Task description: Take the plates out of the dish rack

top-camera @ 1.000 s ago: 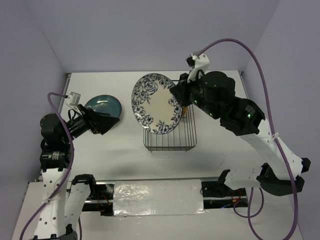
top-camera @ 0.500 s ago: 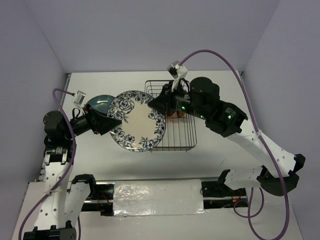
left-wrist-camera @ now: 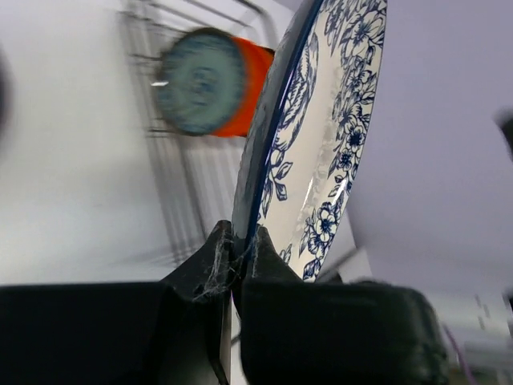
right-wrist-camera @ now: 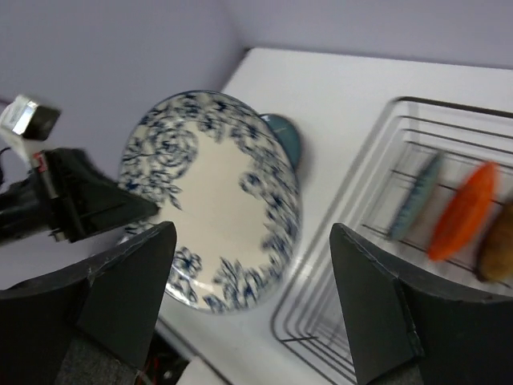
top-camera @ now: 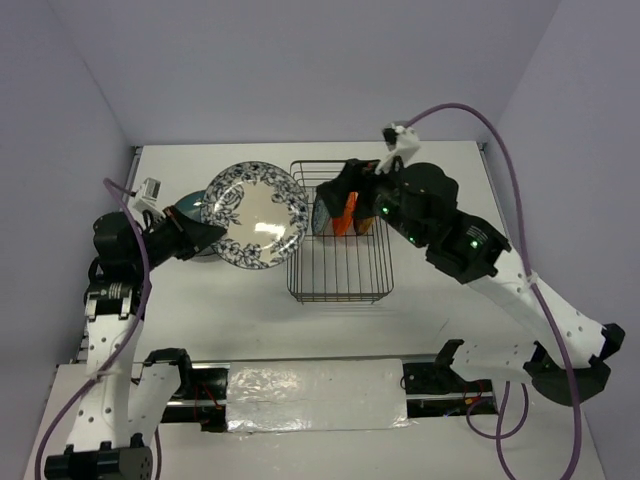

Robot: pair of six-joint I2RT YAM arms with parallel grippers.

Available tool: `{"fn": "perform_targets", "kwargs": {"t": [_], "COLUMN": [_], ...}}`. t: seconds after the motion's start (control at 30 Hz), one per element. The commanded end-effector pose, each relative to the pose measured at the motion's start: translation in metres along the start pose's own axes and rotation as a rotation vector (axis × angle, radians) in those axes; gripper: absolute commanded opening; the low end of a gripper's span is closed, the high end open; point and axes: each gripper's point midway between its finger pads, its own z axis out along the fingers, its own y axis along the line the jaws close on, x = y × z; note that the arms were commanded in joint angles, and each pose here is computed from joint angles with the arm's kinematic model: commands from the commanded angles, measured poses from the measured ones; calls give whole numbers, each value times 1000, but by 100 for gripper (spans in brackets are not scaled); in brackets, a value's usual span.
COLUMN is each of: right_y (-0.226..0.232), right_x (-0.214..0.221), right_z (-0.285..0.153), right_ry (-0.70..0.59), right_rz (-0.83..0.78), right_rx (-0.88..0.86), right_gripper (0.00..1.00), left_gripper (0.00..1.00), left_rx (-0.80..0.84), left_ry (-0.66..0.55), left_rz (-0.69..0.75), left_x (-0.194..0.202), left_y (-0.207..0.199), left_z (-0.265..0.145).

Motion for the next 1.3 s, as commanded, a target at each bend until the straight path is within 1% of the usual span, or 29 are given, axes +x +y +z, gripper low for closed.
{"fn": "perform_targets", "kwargs": {"t": [0.0,0.03,0.07,0.1,0.17,0.27,0.33,0.4,0.47,0.57,0.67,0.7,0.73,0.77,0.87,0.9,0.93,1.0,1.03,1.13,1.17,1.2,1.23,1.27], "right_y": [-62,-72,-74,-82,-88,-100,-102,-105,-106,-101,-103,-103,-103,-103,-103,-103,-103,-102,-101,-102,-101,-101,-102,-102], "right_x": [-26,-14,-20,-9,-7,12,20,29,41,48,58,59,60,61,63,64,63,65,66,70,71,72,73,73], "right_z": [-45,-49,-66,-69,-86,-95,-97,-95,-92,-86,-82,-81,-81,-80,-81,-81,-82,-82,-81,-80,-80,-80,-80,-79], "right_ry": [-146,-131,-166,-151,-167,-140,-121,-98,-69,-52,-27,-21,-19,-15,-14,-13,-16,-14,-13,-3,1,3,3,3], "right_rz": [57,44,49,38,31,5,-10,-25,-35,-44,-59,-62,-68,-70,-73,-73,-71,-68,-65,-61,-61,-61,-60,-60], "right_rx": [281,303,295,311,312,331,327,325,309,274,269,268,265,264,257,256,253,247,245,241,239,238,240,240], "right_gripper": [85,85,85,85,85,85,85,85,85,85,85,85,85,85,85,85,85,85,85,85,85,85,85,85], "left_gripper": [0,0,0,0,0,0,0,0,0,0,0,2,8,12,19,23,33,44,52,63,79,81,99,99], "left_rx": [-274,-289,-296,-309,-362,-424,-437,-492,-554,-576,-594,-598,-612,-616,-625,-626,-630,-640,-653,-681,-702,-715,-731,-753], "left_ry": [-150,-153,-207,-224,-282,-369,-402,-424,-397,-371,-343,-342,-341,-343,-338,-332,-322,-305,-289,-252,-219,-203,-170,-145], "left_rz": [-152,-198,-253,-288,-381,-438,-477,-505,-553,-583,-594,-589,-587,-583,-573,-572,-579,-593,-608,-607,-629,-621,-621,-615], "left_x": [-35,-33,-47,-50,-61,-79,-86,-92,-86,-82,-80,-81,-80,-81,-82,-80,-77,-69,-62,-52,-43,-40,-33,-32], "left_y": [51,65,77,87,121,157,173,197,224,248,261,263,267,268,272,272,275,279,284,291,293,295,297,297], "left_z": [0,4,5,6,6,2,2,2,6,16,22,22,22,22,22,23,24,24,25,29,30,31,36,37]}}
